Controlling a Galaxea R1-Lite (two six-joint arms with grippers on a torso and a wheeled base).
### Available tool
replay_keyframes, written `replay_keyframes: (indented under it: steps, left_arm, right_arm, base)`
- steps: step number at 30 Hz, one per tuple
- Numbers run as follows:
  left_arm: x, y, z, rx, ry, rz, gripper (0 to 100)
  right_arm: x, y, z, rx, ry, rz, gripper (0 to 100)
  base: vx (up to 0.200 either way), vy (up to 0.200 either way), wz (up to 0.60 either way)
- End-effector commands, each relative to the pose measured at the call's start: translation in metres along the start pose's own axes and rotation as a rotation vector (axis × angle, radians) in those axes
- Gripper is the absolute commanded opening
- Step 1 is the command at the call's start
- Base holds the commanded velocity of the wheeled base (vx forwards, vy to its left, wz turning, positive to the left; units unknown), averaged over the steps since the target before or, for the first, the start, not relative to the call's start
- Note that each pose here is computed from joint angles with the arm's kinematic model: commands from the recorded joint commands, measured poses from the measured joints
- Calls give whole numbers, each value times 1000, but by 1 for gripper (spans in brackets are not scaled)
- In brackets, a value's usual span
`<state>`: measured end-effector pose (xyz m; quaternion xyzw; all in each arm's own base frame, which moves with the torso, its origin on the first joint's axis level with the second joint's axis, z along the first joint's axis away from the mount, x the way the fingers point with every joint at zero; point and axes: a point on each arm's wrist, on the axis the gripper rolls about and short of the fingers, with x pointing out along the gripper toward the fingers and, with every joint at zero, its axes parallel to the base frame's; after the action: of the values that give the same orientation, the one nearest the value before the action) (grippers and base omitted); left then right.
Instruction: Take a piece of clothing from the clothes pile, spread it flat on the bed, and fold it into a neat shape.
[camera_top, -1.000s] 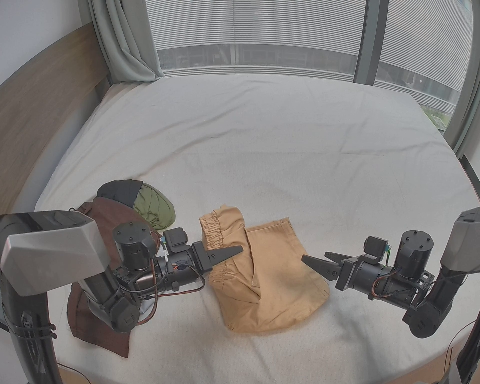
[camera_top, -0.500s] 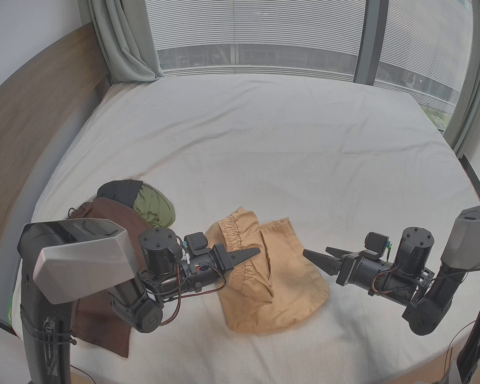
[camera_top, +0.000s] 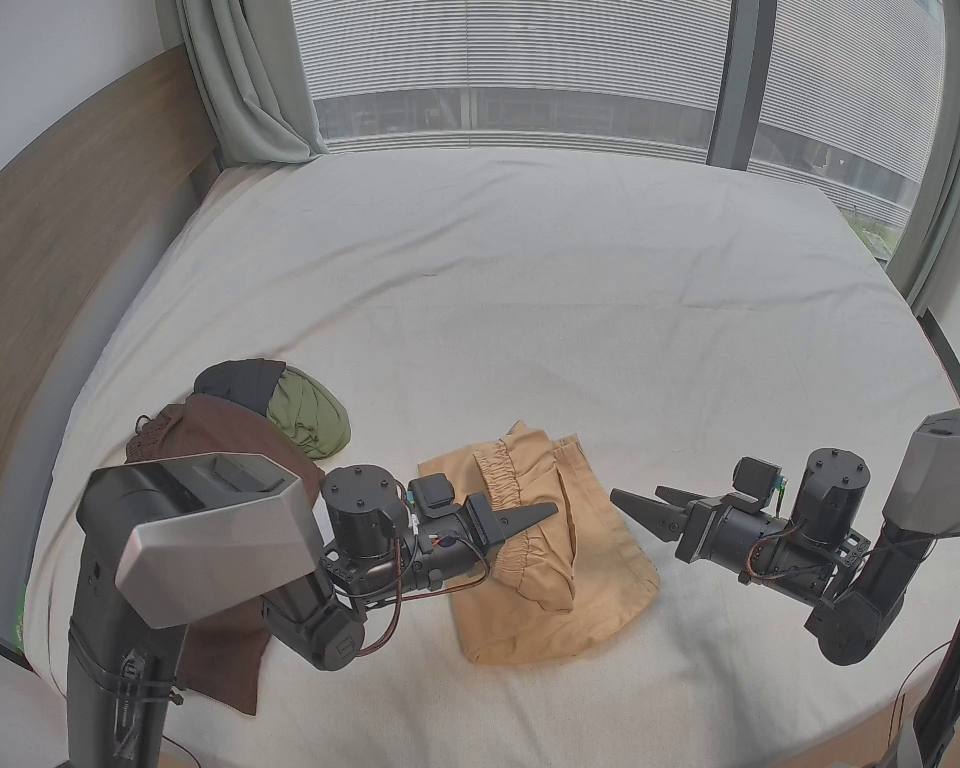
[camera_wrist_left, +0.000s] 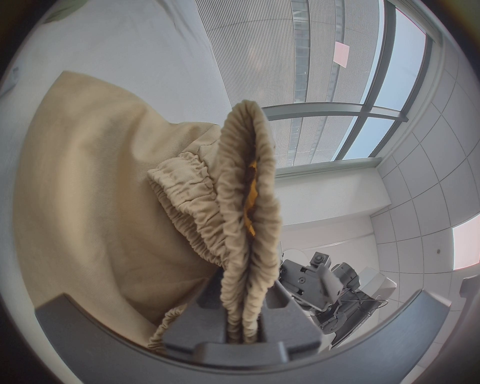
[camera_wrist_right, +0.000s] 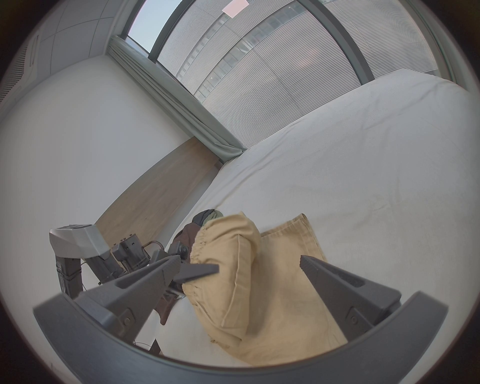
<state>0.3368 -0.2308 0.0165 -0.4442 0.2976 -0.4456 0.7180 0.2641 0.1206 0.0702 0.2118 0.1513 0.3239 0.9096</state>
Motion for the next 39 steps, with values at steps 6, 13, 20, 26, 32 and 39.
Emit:
replay_keyframes:
  steps: [6, 13, 20, 26, 32, 39]
  left_arm:
    - [6, 12, -8, -12, 13, 18, 0]
    - [7, 13, -8, -7, 5, 21, 100]
    - [7, 11, -3, 12, -16, 17, 100]
    - [-5, 12, 10, 100, -64, 43, 100]
    - [-50, -20, 45, 158, -158, 49, 100]
    - [-94, -69, 56, 280, -177, 6, 100]
  right_arm:
    - [1, -2, 4, -2, -15, -4, 100]
    - [1, -2, 3, -2, -15, -4, 100]
    - [1, -3, 2, -1, -11, -6, 100]
    - [1, -2, -3, 4, 9, -7, 100]
    - [-1, -4, -13, 18, 53, -17, 100]
    - [0, -3, -18, 23, 72, -19, 100]
  base:
    - [0, 0, 0]
    - [0, 0, 0]
    - [0, 0, 0]
    - [0, 0, 0]
    - [0, 0, 0]
    - [0, 0, 0]
